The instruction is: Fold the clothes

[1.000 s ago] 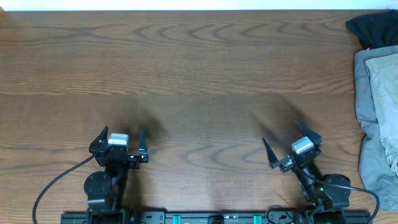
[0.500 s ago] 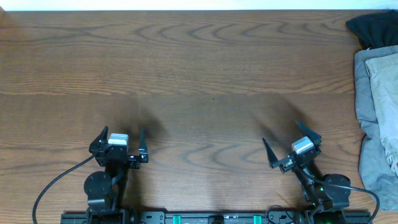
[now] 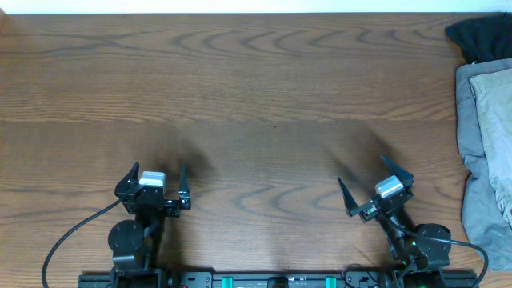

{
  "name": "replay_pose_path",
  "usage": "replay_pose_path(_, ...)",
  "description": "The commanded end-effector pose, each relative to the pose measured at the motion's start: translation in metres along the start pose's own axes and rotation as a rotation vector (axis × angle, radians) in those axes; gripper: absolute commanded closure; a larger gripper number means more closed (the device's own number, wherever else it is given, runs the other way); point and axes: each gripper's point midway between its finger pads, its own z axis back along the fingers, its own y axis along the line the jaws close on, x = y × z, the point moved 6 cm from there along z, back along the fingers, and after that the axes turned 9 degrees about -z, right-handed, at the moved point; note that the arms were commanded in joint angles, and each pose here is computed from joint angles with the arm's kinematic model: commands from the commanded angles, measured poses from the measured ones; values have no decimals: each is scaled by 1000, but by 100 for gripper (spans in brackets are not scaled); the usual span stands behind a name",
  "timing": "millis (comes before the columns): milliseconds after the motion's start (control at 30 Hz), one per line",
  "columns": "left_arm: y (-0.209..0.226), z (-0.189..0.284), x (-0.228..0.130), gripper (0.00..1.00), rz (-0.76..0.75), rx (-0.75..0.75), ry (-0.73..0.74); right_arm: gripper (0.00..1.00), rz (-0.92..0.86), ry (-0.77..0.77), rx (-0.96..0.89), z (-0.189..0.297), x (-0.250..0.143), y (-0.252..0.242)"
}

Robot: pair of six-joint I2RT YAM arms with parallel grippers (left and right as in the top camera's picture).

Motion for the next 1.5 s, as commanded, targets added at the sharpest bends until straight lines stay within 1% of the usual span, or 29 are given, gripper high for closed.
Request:
replay_pose_path(0, -1, -3, -12, 2, -12, 4, 33, 1, 6, 10, -6, 0, -2, -2)
replay_pose_path(1267, -1, -3, -11, 2, -12, 5, 30, 1, 6, 10, -6, 0, -2, -2)
replay_pose_path(1367, -7, -3, -9, 2, 10, -54, 15, 1, 13, -9, 3, 0, 1, 0)
replay_pose_path(1467, -19, -2, -6, 2, 102, -158, -6, 1, 13, -9, 71, 0, 1, 7)
